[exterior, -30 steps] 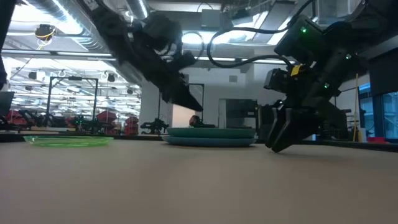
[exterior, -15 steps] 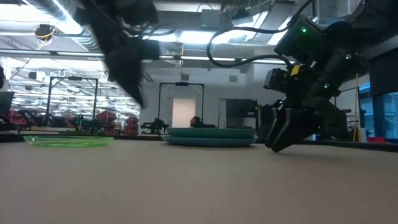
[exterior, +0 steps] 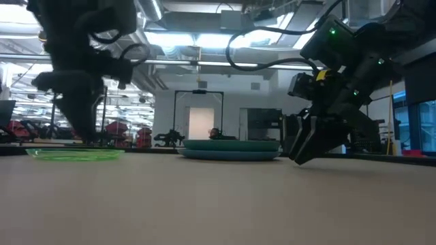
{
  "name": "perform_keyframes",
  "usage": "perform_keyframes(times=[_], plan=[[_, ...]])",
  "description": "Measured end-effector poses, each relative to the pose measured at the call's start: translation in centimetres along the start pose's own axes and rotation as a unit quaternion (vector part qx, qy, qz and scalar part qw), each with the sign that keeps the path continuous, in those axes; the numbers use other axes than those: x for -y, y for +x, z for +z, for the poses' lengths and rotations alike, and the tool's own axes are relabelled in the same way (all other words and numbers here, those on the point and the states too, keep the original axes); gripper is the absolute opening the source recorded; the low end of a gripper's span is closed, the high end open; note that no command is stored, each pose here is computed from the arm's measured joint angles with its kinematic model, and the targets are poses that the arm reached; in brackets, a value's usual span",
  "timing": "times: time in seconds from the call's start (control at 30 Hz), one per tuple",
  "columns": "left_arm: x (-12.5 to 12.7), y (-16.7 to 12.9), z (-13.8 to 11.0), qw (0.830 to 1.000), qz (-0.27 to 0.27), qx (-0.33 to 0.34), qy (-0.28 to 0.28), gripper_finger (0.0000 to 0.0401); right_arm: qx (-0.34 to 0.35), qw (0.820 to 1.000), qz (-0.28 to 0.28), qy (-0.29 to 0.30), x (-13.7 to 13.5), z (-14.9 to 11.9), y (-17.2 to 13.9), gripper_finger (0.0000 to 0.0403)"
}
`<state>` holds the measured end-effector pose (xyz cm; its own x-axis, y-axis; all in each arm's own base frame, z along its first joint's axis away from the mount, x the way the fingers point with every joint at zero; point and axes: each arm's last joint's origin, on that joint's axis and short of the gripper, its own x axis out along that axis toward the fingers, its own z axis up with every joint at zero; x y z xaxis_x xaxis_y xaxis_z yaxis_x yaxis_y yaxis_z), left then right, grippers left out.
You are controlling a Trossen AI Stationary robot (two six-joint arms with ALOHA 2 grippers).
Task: Stack plastic plates
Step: Stack the green transparent plate on top of the green transparent plate
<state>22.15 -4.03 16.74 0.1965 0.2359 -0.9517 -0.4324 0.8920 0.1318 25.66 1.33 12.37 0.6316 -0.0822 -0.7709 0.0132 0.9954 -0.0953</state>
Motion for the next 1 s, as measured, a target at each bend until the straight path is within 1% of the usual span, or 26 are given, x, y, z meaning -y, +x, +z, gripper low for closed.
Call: perform_keyframes(times=[0.07,0.23,0.43,0.53,0.73,1.0], plan=[[0.0,0.4,-0.6,1.000,0.006,-0.006,-0.004,0.0121,0.000,1.000,0.000,0.000,0.0,0.0,0.0,0.0165],[0.1,1.7,-1.8,1.000,-0.005,0.001,-0.007,0.0121,0.013,1.000,0.000,0.001,0.0,0.3,0.0,0.0165],[-0.7,3.0,-3.3,1.000,0.017,-0.010,-0.007,0.0121,0.014,1.000,0.000,0.000,0.0,0.3,0.0,0.0165],[-0.8,3.2,-3.5,1.000,0.019,-0.008,-0.003,0.0120,0.015,1.000,-0.005,0.000,0.0,0.3,0.0,0.0165],[-0.5,3.2,-3.7,1.000,0.023,0.001,0.016,0.0093,0.015,0.999,-0.044,0.000,0.3,0.3,0.0,0.0165],[-0.5,3.2,-3.7,0.999,0.026,0.001,0.020,0.0058,0.028,0.998,-0.051,0.002,0.3,0.5,0.0,0.0165]])
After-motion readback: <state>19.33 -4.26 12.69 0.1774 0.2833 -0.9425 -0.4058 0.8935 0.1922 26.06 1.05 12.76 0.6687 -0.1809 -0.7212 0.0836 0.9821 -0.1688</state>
